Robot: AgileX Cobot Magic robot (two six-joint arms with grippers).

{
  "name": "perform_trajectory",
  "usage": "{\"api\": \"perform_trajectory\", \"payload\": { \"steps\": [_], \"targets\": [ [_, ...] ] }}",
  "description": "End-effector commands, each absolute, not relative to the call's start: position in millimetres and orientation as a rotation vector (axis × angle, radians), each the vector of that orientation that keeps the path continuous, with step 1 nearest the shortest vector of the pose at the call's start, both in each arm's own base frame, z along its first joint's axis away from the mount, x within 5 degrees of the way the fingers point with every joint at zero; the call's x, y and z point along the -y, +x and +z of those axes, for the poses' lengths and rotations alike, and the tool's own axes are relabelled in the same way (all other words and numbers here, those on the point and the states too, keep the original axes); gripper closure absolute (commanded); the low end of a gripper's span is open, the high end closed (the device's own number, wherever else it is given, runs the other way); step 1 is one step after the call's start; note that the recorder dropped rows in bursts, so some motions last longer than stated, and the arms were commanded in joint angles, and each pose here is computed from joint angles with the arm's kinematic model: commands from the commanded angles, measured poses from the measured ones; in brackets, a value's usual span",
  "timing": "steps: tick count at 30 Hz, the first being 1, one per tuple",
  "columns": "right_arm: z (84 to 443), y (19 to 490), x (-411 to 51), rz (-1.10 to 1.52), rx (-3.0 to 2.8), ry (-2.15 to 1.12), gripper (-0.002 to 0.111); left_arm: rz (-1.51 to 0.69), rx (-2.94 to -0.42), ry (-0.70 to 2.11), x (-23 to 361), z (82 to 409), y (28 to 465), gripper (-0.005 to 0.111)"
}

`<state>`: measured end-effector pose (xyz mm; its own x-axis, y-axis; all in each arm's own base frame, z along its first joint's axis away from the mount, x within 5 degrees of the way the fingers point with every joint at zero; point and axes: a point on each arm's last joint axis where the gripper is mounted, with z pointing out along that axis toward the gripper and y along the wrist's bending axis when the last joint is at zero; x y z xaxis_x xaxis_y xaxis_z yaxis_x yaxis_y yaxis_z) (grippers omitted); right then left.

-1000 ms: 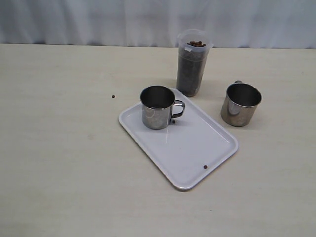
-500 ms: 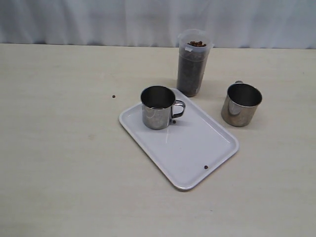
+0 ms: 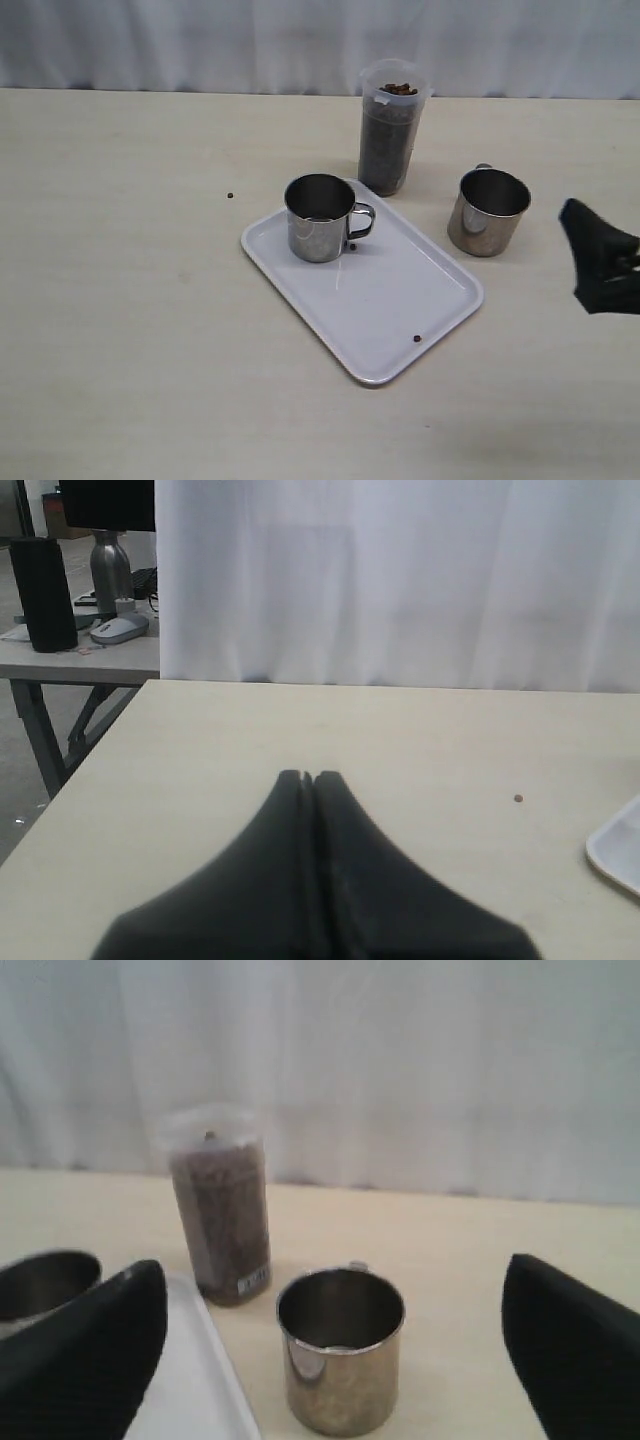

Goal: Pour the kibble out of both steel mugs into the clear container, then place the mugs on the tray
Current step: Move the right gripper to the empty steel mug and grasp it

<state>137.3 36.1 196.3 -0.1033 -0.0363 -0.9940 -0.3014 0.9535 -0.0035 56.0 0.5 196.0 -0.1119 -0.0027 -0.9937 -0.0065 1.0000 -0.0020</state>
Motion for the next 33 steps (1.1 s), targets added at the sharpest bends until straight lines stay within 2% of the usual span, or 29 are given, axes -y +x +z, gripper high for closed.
{"api": "perform_trajectory", "payload": {
  "steps": [1, 5, 12, 28, 31, 33],
  "targets": [
    [175.4, 184.6, -49.4, 0.217, -1.807, -0.383, -0.001, 0.001, -1.680, -0.014, -0.7, 195.4, 55.9, 0.107],
    [146.3, 230.2, -57.5, 0.173, -1.925, -0.471, -0.001, 0.001, -1.680, -0.014, -0.7, 195.4, 55.9, 0.107],
    [122.0, 274.4, -65.4, 0.178, -1.974, -0.476, -0.001, 0.001, -1.680, -0.014, -0.7, 195.4, 55.9, 0.107],
    [91.7, 316.5, -79.1, 0.233, -1.989, -0.555, 0.000, 0.005, -1.680, -0.011, -0.8, 195.4, 55.9, 0.107],
    [90.1, 317.0, -77.8, 0.225, -2.009, -0.537, 0.012, 0.005, -1.680, -0.011, -0.8, 195.4, 55.9, 0.107],
    [89.9, 317.5, -76.6, 0.224, -2.019, -0.505, 0.034, 0.005, -1.680, -0.011, -0.8, 195.4, 55.9, 0.107]
  ]
}}
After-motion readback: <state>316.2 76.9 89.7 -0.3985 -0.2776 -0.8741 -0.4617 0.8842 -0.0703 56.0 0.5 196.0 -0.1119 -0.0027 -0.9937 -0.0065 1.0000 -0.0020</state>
